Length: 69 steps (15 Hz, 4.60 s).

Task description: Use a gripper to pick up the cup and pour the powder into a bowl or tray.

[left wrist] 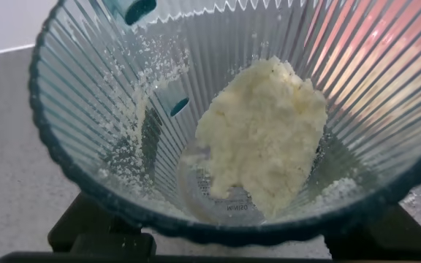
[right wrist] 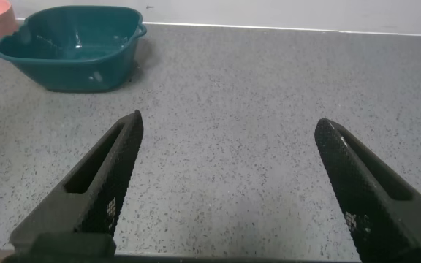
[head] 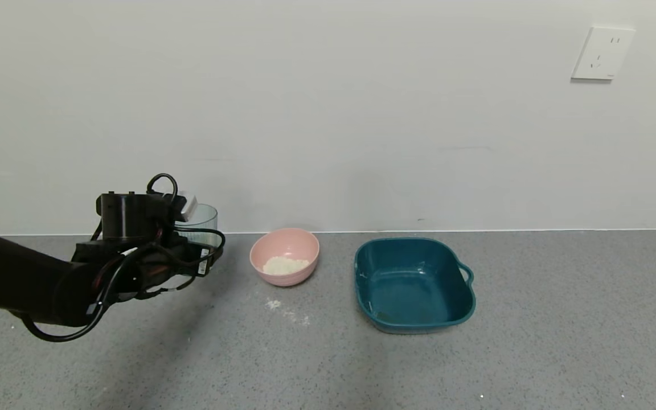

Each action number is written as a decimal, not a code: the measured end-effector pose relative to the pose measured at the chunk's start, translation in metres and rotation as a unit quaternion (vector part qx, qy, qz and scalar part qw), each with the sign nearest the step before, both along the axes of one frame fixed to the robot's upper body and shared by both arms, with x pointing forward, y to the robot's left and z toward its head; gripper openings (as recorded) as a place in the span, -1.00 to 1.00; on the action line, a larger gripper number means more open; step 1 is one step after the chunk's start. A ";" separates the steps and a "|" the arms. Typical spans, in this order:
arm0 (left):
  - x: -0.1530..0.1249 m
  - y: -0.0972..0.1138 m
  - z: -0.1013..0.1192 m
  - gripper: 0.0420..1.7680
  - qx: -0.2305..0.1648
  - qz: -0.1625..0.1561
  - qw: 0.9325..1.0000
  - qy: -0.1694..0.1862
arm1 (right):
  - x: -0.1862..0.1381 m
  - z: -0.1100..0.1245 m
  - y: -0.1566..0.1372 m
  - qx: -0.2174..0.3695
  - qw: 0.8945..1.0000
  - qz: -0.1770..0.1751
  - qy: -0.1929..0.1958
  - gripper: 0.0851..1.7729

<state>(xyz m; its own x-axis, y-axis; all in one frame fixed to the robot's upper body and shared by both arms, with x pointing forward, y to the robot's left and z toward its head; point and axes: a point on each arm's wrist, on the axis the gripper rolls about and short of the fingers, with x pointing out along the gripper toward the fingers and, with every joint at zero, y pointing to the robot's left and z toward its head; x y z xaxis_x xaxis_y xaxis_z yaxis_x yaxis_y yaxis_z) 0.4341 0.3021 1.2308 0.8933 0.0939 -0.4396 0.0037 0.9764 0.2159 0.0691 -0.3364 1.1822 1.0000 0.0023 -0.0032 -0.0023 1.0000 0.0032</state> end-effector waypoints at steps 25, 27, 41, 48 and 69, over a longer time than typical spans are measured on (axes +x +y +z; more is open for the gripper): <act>0.002 -0.005 -0.078 0.45 -0.049 0.007 0.998 0.029 | 0.000 0.000 0.000 0.000 1.000 0.000 0.000 0.93; 0.002 -0.005 -0.079 0.45 -0.048 0.007 0.998 0.032 | 0.000 0.000 0.000 0.000 1.000 0.000 0.000 0.93; 0.001 -0.005 -0.081 0.83 -0.047 0.005 0.998 0.036 | 0.000 0.000 0.000 0.000 1.000 0.000 0.000 0.93; -0.010 -0.001 -0.054 0.90 -0.046 0.006 0.999 0.004 | 0.000 0.000 0.000 0.000 1.000 0.000 0.000 0.93; -0.233 0.025 0.049 0.94 -0.033 0.041 0.998 -0.022 | 0.000 0.000 0.000 0.000 1.000 0.000 0.000 0.93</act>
<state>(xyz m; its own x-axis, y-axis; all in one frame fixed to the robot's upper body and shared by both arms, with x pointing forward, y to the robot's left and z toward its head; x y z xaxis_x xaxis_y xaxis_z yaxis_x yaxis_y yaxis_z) 0.2009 0.3270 1.2798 0.9026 0.1389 -0.4074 -0.0841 0.9852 0.1495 0.0692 -0.3364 1.1822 1.0000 0.0019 -0.0036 -0.0019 1.0000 0.0032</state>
